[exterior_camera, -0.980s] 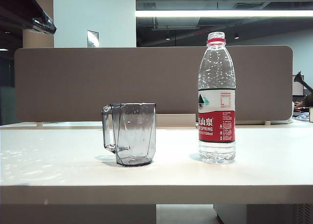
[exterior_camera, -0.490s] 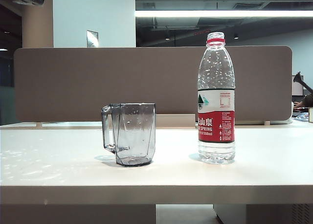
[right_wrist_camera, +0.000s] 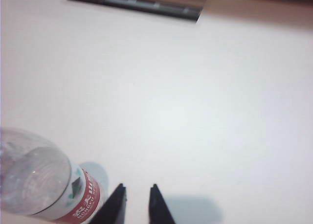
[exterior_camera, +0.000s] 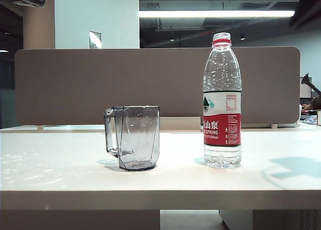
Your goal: Pick up the mineral water bottle on the table and pour water into the mug until it's half full.
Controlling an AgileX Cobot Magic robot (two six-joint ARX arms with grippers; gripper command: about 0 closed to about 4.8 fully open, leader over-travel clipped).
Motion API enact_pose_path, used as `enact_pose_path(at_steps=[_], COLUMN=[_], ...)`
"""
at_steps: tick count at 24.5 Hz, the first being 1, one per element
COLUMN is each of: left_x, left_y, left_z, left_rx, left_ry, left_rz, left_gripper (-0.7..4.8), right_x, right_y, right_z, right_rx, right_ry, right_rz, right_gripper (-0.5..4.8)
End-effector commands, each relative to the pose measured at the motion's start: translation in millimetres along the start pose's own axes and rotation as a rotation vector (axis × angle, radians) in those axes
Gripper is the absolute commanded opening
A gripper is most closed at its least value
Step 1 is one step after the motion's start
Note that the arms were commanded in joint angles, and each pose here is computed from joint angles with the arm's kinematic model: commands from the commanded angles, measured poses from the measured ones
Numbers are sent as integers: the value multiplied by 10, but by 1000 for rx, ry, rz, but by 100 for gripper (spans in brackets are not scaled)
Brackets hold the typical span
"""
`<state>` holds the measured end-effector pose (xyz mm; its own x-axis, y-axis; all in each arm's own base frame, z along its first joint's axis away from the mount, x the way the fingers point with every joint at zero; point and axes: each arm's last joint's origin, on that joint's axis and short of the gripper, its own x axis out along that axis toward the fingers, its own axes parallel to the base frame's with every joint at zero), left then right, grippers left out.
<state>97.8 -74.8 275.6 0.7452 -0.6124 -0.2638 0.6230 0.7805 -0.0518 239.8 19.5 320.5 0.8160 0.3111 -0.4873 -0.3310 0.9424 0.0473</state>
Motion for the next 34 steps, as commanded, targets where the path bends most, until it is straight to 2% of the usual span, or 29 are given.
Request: enact_pose_path(at_steps=[1, 6, 12, 16, 23, 26, 27, 28, 32, 34], left_x=[-4, -4, -4, -4, -4, -4, -4, -4, -4, -4], left_y=[-2, -1, -2, -1, -1, -2, -1, -2, -1, -1], left_z=[9, 11, 11, 11, 12, 12, 11, 12, 12, 12], left_rx=[2, 2, 2, 2, 2, 2, 2, 2, 2, 2], left_ry=[-9, -10, -11, -11, -11, -11, -11, -11, -11, -11], left_rz=[-4, -2, -3, -3, -3, -3, -3, -3, -3, -3], left_gripper=[-4, -4, -4, -4, -4, -4, -4, -4, -5, -4], right_x=[300, 571, 652, 582, 460, 445, 451, 451, 434, 431], right_y=[-78, -123, -103, -47, 150, 316, 438, 533, 746, 771], right_z=[-63, -505, -1106, -1499, -1960, -2018, -2034, -2034, -2042, -2041], right_rx=[54, 161, 284, 304, 291, 194, 105, 60, 35, 32], right_ry=[2, -220, -315, -361, -339, -338, -328, -332, -347, -349], right_rz=[13, 20, 53, 9, -109, -80, -81, -99, -91, -84], right_gripper=[91, 95, 95, 95, 96, 95, 96, 105, 137, 212])
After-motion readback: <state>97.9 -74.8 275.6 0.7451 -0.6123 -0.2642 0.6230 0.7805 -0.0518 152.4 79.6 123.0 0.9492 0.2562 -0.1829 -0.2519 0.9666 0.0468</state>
